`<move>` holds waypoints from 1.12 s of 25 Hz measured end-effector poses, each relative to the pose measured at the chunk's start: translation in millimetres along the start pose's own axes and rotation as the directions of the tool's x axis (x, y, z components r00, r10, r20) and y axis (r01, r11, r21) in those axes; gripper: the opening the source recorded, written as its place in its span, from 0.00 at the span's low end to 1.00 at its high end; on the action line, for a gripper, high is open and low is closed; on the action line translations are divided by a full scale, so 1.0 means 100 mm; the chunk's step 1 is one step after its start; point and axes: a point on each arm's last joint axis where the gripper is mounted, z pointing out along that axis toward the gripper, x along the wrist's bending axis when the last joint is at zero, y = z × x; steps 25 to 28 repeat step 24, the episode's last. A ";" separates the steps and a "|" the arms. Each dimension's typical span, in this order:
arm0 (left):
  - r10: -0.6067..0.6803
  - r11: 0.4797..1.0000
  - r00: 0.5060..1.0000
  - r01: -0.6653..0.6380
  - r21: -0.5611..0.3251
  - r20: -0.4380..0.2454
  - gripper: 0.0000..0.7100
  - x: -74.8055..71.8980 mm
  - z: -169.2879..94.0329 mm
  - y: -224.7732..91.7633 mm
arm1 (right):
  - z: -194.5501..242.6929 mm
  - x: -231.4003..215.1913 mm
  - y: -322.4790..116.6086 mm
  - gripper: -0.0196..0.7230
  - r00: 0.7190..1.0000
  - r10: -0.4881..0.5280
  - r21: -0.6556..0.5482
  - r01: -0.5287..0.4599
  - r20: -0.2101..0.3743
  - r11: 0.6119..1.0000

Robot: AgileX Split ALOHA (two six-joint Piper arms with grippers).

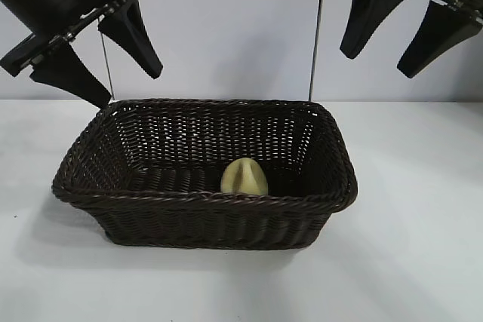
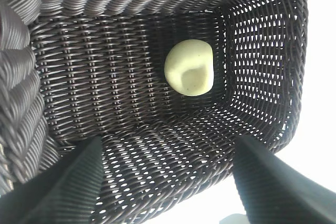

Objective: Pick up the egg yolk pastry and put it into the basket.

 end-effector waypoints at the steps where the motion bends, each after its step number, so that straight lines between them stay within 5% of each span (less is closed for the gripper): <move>1: 0.000 1.000 1.000 0.000 0.000 0.000 0.72 0.00 0.00 0.00 | 0.00 0.00 0.00 0.75 1.000 0.000 0.000 0.000 0.000 1.000; 28: 0.001 1.000 1.000 -0.001 0.000 0.000 0.72 0.00 0.00 0.00 | 0.00 0.00 0.01 0.75 1.000 0.001 -0.016 -0.001 0.000 1.000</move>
